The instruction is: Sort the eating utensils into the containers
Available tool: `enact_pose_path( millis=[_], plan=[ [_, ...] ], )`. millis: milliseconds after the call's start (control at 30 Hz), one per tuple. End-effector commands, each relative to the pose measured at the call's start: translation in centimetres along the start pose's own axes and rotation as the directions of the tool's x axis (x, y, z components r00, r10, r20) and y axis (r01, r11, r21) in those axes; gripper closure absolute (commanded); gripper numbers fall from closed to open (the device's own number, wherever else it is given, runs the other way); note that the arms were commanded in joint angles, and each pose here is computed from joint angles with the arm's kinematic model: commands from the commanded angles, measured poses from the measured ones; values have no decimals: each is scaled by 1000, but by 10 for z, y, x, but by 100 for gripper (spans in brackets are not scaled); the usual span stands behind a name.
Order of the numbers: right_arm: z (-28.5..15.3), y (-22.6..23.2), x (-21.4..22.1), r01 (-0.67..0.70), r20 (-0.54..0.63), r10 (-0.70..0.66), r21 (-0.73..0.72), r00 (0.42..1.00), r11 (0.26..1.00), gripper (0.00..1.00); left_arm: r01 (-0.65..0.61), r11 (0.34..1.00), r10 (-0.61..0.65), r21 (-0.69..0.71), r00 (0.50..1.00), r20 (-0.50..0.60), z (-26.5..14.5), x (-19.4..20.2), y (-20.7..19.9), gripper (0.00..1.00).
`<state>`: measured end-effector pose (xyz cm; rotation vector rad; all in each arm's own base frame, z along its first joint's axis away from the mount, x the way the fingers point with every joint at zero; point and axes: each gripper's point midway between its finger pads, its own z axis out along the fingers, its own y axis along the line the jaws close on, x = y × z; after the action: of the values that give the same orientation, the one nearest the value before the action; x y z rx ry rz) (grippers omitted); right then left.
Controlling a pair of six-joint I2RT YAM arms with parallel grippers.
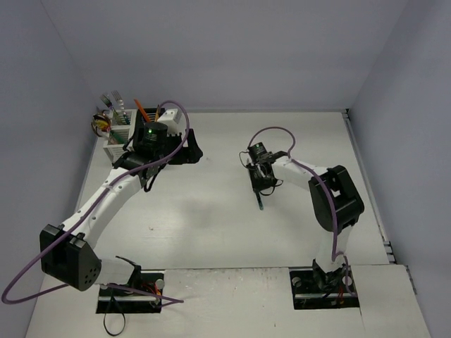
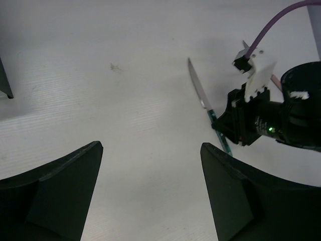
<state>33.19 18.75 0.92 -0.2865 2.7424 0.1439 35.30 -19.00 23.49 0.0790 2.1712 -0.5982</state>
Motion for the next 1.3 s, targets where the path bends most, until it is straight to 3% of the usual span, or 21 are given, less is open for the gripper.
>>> enact_pose_path(
  millis=[0, 267, 500, 733, 767, 900, 1000, 1033, 1167, 1267],
  plan=[
    [-58, 59, -37, 130, 183, -101, -158, 978, 979, 100, 78, 988, -91, 137, 991, 95, -6, -36, -37, 23],
    [-148, 126, -80, 320, 521, -126, -301, 844, 898, 100, 148, 962, -171, 230, 981, 86, 4, -40, -61, 21],
    [-199, 150, -91, 414, 650, -86, -371, 755, 831, 100, 144, 927, -203, 346, 969, 142, -3, -61, -87, 19],
    [-216, 157, -94, 446, 687, -64, -396, 724, 802, 100, 143, 903, -213, 405, 968, 133, -3, -60, -102, 22],
    [-217, 157, -95, 448, 689, -62, -396, 722, 802, 100, 144, 901, -213, 409, 969, 127, -2, -59, -103, 24],
    [-221, 158, -96, 451, 699, -56, -396, 713, 800, 100, 139, 897, -203, 419, 973, 111, 0, -55, -108, 52],
    [-221, 157, -97, 449, 704, -54, -390, 708, 804, 100, 139, 899, -201, 416, 974, 109, 2, -53, -109, 82],
    [-221, 156, -98, 448, 705, -53, -389, 707, 805, 100, 137, 899, -200, 416, 974, 110, 2, -53, -109, 87],
    [-221, 155, -100, 447, 712, -51, -382, 701, 809, 100, 124, 899, -186, 419, 976, 111, 3, -53, -110, 100],
    [-221, 154, -102, 444, 715, -51, -376, 698, 814, 100, 105, 898, -170, 427, 978, 118, 3, -55, -112, 100]
  ],
)
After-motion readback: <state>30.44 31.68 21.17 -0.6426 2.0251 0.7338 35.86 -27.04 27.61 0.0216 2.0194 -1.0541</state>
